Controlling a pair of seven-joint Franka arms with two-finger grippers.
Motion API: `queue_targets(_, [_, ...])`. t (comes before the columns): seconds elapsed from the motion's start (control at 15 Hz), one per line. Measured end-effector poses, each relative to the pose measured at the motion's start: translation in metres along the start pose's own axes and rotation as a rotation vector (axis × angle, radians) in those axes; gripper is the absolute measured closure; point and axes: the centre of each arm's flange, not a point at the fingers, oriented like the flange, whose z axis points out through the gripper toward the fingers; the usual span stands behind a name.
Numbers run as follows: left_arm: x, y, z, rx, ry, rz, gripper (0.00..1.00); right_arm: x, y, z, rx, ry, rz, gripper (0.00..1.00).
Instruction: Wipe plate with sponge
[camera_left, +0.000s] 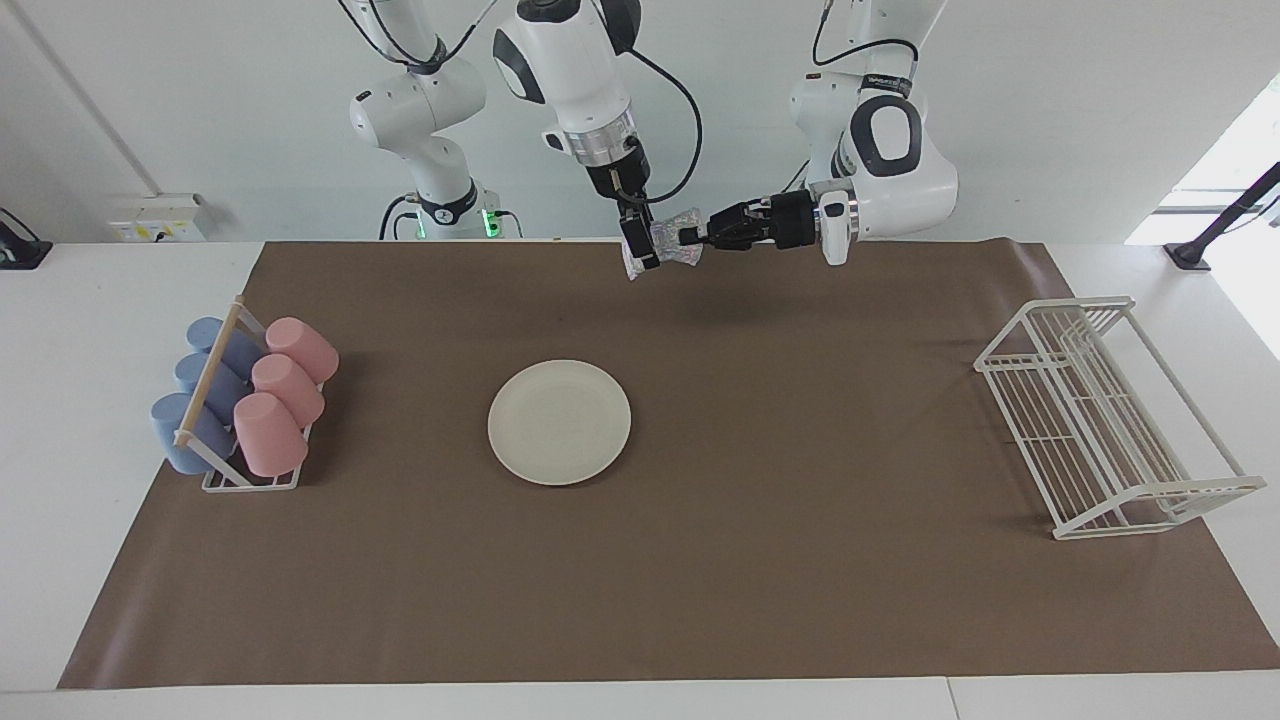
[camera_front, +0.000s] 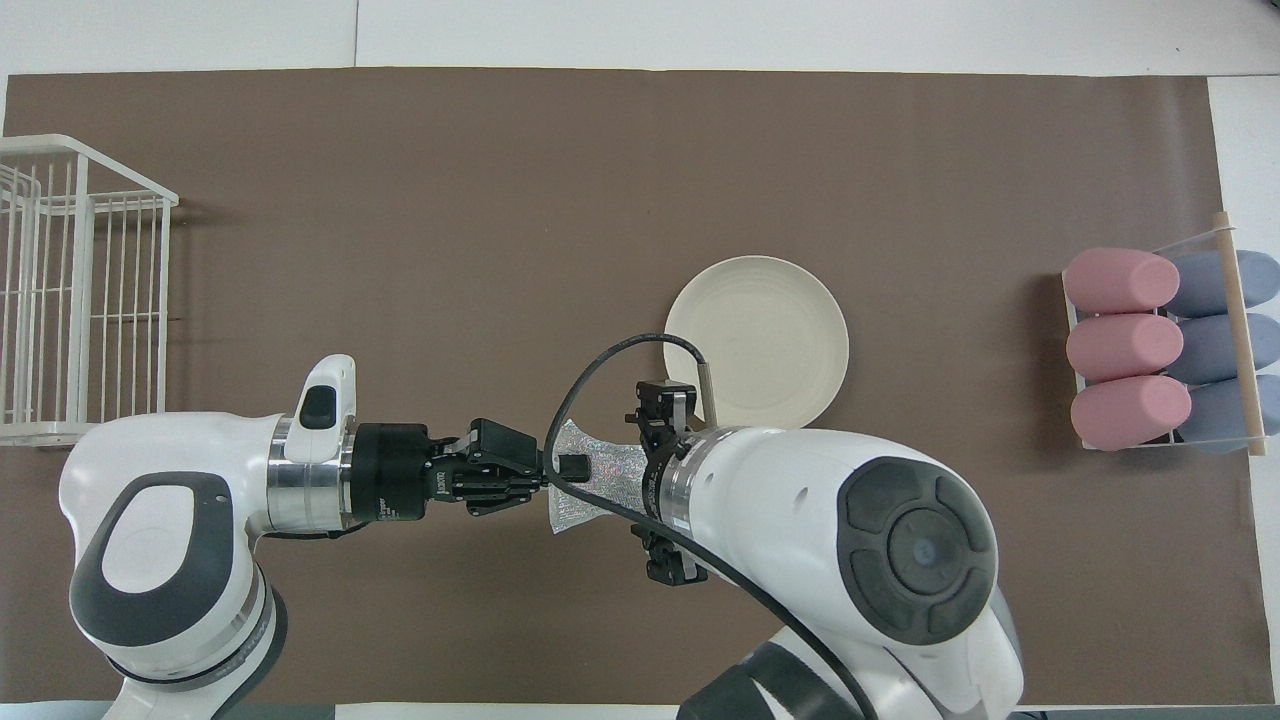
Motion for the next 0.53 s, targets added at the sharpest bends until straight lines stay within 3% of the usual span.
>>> queue_targets(0.27, [-0.0011,0.0010,-0.0009,-0.003,-0.006,0.002,0.95,-0.0025,0.0020,0.0000,-0.001,-0.001,-0.011,0.40])
queue_targets(0.33, [-0.0013,0.0012,-0.0009,-0.004,-0.008,0.002,0.95,-0.0034,0.0025,-0.0004,0.000,-0.002,-0.013,0.46])
queue_targets(0.4, [-0.0015,0.0013,-0.0009,-0.004,-0.009,0.002,0.95,-0.0041,0.0027,-0.0012,0.001,-0.003,-0.014,0.46])
queue_targets(0.53, [-0.0020,0.0017,-0.0009,-0.005,-0.010,0.003,0.95,-0.0044,0.0030,-0.0026,0.002,-0.004,-0.015,0.32])
